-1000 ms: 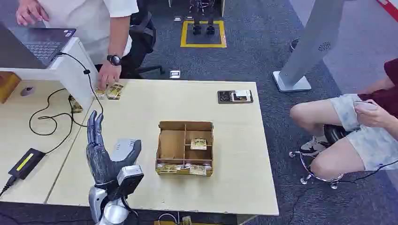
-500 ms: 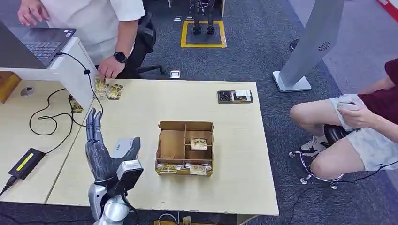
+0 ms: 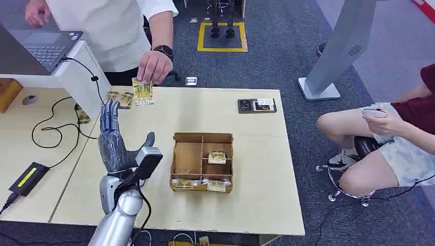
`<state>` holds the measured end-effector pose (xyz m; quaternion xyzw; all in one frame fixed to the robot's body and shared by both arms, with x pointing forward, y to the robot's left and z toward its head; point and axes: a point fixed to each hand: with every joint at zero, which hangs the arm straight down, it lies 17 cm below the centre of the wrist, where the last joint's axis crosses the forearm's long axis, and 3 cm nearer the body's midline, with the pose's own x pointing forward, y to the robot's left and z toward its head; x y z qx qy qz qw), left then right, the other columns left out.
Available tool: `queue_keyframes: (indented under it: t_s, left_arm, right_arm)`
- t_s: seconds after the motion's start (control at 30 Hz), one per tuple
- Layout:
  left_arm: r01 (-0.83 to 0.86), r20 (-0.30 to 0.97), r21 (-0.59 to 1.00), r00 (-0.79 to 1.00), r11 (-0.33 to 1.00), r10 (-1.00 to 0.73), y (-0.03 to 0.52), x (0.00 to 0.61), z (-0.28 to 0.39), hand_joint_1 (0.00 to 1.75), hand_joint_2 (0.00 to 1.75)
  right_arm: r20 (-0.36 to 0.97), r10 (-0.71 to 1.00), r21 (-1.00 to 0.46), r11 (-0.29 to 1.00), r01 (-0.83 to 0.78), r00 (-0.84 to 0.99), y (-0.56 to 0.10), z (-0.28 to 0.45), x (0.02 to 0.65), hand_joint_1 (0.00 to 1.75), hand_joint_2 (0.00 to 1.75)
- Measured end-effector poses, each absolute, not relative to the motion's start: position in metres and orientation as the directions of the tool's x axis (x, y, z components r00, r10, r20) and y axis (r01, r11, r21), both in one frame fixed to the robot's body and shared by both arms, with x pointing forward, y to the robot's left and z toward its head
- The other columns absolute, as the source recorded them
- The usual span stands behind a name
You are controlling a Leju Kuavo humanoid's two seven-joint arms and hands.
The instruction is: Pass the card to the sensor for recognition and then transmit it.
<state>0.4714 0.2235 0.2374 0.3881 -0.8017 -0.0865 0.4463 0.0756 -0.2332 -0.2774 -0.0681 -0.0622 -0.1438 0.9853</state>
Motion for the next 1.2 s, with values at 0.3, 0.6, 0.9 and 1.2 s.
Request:
queue_keyframes:
  t_s: [0.3,0.6,0.9,1.2]
  left_arm:
    - [-0.531,0.667,0.485,-0.29,0.695,-0.686,0.224,0.487,0.234,0.0,1.75]
    - [-0.537,0.659,0.482,-0.299,0.692,-0.69,0.229,0.489,0.233,0.0,1.75]
    - [-0.607,0.619,0.445,-0.322,0.659,-0.716,0.244,0.477,0.243,1.75,1.75]
    - [-0.646,0.644,0.419,-0.284,0.638,-0.711,0.26,0.473,0.241,1.75,1.75]
  right_arm:
    - [0.145,-0.261,-0.122,0.953,0.279,0.954,-0.234,-0.277,0.077,0.0,1.75]
    - [0.139,-0.249,-0.131,0.955,0.267,0.959,-0.234,-0.277,0.076,0.0,1.75]
    - [0.135,-0.219,-0.134,0.962,0.237,0.966,-0.232,-0.277,0.076,0.0,1.75]
    - [0.137,-0.201,-0.136,0.966,0.219,0.97,-0.232,-0.277,0.077,0.0,1.75]
